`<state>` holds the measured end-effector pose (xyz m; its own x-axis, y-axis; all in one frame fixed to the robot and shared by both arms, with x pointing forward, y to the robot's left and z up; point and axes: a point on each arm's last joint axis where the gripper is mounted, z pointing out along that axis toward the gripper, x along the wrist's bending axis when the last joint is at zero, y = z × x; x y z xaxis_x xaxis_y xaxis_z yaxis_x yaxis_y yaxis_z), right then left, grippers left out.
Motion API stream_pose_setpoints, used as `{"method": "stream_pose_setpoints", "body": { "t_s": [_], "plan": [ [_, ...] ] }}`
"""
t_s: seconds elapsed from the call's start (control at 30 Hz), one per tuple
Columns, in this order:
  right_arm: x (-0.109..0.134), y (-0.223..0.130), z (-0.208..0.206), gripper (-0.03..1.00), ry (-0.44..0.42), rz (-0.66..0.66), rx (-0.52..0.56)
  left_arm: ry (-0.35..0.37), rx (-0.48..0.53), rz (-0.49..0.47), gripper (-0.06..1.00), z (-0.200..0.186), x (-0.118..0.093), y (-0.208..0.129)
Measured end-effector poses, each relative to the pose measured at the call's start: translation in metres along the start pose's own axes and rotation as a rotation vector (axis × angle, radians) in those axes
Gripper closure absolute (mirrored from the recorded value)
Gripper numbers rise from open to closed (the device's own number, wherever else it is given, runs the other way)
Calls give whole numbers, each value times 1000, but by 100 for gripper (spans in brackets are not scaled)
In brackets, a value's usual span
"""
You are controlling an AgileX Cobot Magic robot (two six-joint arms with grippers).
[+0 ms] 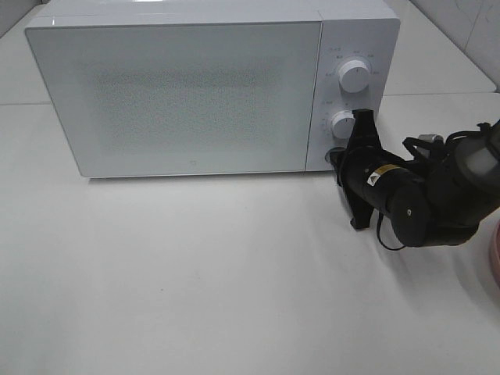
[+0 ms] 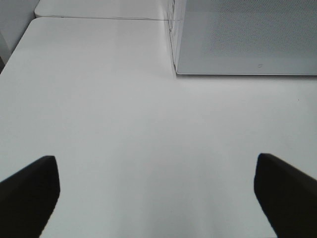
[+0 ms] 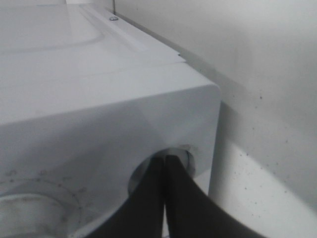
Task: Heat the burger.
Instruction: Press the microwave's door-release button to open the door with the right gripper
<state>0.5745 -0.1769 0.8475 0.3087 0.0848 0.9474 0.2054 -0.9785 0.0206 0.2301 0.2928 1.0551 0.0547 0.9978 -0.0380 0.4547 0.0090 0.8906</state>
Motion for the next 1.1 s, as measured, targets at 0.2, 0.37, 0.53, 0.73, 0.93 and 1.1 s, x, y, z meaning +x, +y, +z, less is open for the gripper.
{"method": "stream_pose_setpoints", "body": {
  "t_s": [0.2, 0.37, 0.53, 0.73, 0.93, 1.1],
  "plan": [
    [3, -1, 6, 97, -9, -20, -13, 0, 0, 0, -5, 0, 0, 0],
    [5, -2, 8, 97, 0, -47, -35, 0, 0, 0, -5, 0, 0, 0],
    [5, -3, 8, 97, -2, -66, -48, 0, 0, 0, -5, 0, 0, 0],
    [4, -2, 8, 97, -10, -77, -48, 0, 0, 0, -5, 0, 0, 0],
    [6, 0, 1, 97, -22, -77, -39, 0, 0, 0, -5, 0, 0, 0],
    [7, 3, -9, 97, -27, -60, -32, 0, 0, 0, -5, 0, 0, 0]
  ]
}}
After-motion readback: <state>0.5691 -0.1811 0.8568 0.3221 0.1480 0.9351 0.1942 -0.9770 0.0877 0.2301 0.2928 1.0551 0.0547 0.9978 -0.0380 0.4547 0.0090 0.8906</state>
